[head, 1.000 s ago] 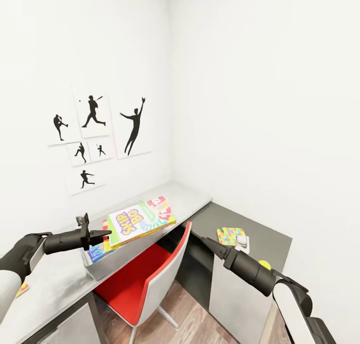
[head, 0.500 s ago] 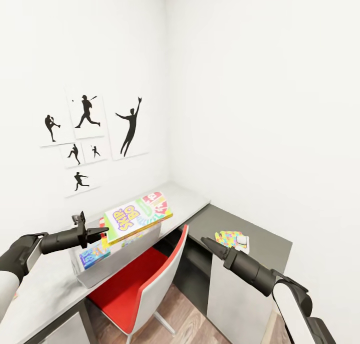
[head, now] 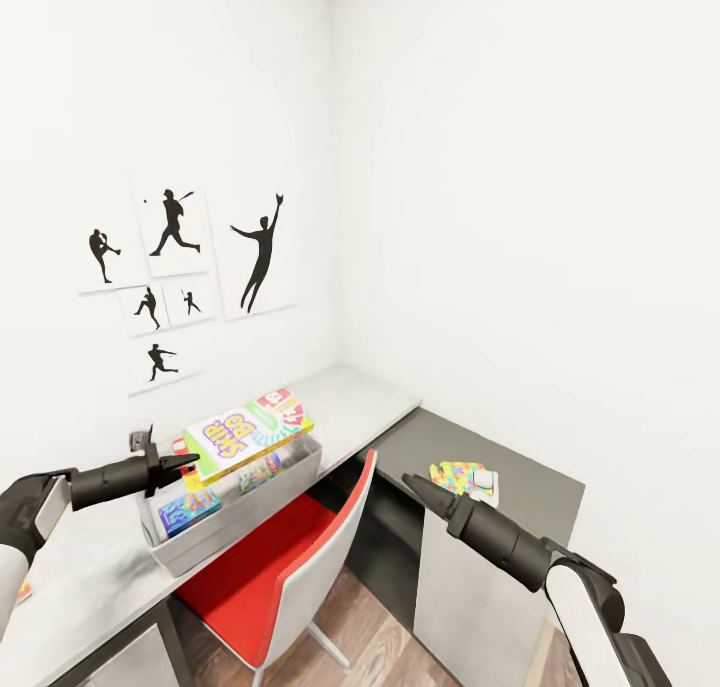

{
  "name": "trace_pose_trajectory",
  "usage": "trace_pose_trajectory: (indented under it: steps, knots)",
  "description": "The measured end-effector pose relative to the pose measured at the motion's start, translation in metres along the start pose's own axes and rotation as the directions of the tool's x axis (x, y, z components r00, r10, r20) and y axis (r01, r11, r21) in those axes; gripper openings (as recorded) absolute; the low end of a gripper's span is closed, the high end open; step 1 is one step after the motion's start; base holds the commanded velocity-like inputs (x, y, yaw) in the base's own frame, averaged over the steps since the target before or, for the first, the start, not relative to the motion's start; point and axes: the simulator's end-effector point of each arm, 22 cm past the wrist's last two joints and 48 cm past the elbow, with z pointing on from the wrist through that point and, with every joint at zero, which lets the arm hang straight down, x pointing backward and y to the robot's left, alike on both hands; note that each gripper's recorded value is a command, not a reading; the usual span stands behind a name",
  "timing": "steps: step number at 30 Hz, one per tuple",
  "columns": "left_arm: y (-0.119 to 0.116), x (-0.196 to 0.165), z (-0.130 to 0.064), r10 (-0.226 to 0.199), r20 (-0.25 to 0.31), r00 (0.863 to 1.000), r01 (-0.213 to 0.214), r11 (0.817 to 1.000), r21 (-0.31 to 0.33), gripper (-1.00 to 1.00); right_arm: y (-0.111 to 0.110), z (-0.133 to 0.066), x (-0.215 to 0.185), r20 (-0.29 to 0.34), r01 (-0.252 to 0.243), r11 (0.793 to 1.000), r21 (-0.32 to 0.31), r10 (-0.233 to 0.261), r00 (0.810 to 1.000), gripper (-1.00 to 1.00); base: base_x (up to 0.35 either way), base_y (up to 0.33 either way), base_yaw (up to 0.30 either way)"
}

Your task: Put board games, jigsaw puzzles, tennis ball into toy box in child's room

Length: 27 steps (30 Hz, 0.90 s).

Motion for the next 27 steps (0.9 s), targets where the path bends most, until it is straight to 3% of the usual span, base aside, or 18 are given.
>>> trace_pose_trajectory:
  steps: [17, 27]
  knots:
    - [0.0078, -0.0056, -0.0032, -0.009, 0.025, 1.0, 0.01, 0.999, -0.033, -1.0, -0.0001, -0.0005, -0.0006, 0.001, 0.001, 1.0, 0.001, -0.001, 1.0, 1.0, 0.082, 0.0, 0.001]
    - [0.0058, -0.006, -0.0044, -0.004, 0.026, 1.0, 0.005, 0.999, -0.032, -1.0, 0.0026, -0.0002, -0.0013, 0.002, 0.005, 1.0, -0.003, -0.005, 1.0, 1.0, 0.205, 0.063, 0.173]
